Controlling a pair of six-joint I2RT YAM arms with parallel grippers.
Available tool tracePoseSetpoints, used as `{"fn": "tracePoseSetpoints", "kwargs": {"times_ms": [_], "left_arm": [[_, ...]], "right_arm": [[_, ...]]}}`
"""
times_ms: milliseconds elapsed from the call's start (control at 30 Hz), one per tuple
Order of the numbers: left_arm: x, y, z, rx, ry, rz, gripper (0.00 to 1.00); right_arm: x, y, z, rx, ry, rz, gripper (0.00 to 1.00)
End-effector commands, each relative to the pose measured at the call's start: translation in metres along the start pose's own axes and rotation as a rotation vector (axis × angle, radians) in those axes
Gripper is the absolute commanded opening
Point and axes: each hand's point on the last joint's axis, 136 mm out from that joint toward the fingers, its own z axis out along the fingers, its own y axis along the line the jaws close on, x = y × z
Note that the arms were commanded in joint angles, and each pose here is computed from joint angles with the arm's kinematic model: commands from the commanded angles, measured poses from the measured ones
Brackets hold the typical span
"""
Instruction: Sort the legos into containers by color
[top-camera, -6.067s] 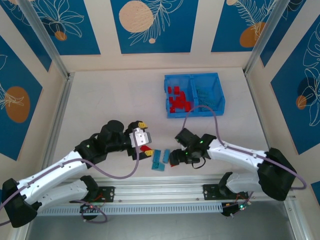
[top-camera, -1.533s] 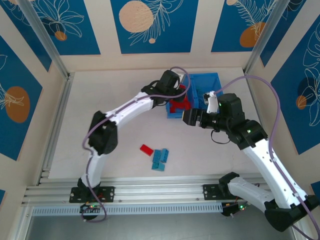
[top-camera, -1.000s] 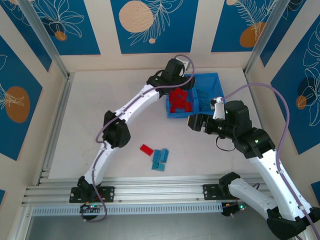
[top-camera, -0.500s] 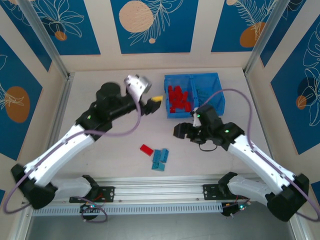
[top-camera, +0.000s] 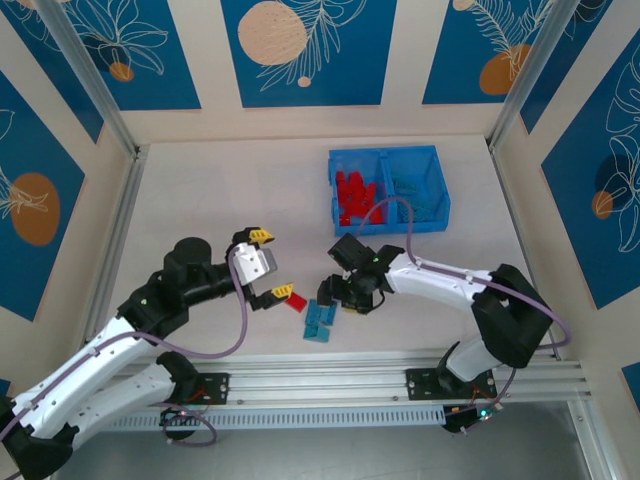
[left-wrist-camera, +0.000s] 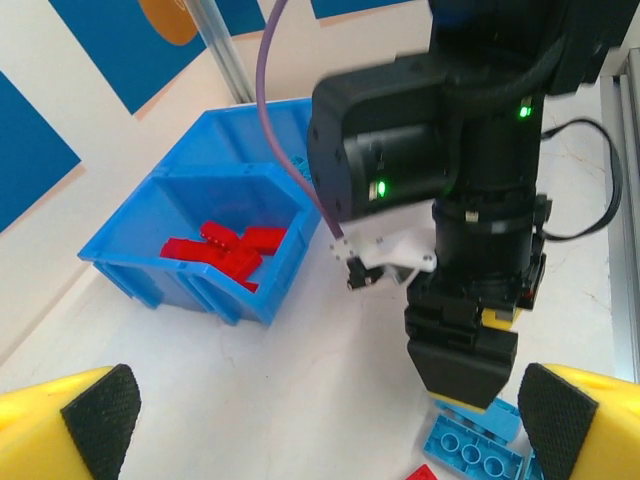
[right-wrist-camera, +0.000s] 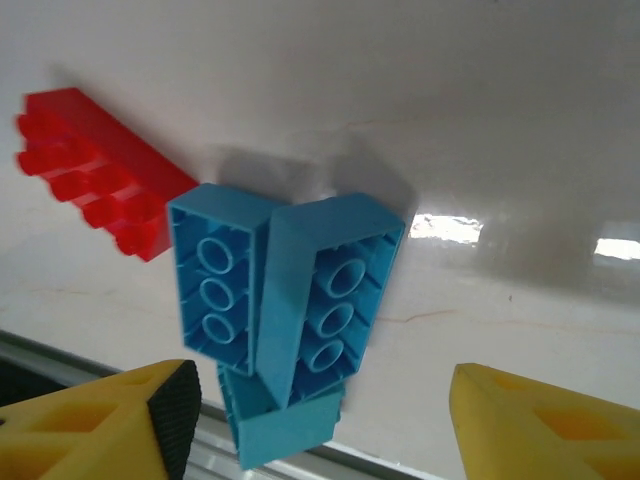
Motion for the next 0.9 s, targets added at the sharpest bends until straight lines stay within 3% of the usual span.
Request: {"fn": "tracePoseSetpoints", "kwargs": {"times_ms": [0, 333, 500, 600, 700, 867], "left_arm": [[0.0, -0.007, 0.002, 0.034, -0.009, 0.034, 1.0], [0.012, -0.007, 0.017, 0.041, 0.007, 0.015, 1.0], [0.014, -0.006, 0.016, 0.031, 0.019, 0.018, 1.0], [0.016, -0.006, 0.015, 0.029, 0.022, 0.018, 1.0], [0.017, -0.006, 0.016, 0.025, 0.024, 0.015, 1.0], [0.012, -0.014, 0.016, 0.069, -0.007, 0.022, 1.0]], "right_arm": [[0.004, 0.002, 0.012, -0.007, 0.025, 0.019, 0.63], [0.006, -0.013, 0.036, 0.072, 0.055, 0.031, 0.56], [0.006, -0.038, 0.038, 0.225, 0.035, 0.037, 0.49], [0.005, -0.046, 0.036, 0.256, 0.019, 0.039, 0.39], [0.003, -0.044, 0.028, 0.24, -0.007, 0.025, 0.29], [-0.015, -0.032, -0.02, 0.184, -0.162, -0.016, 0.27]]}}
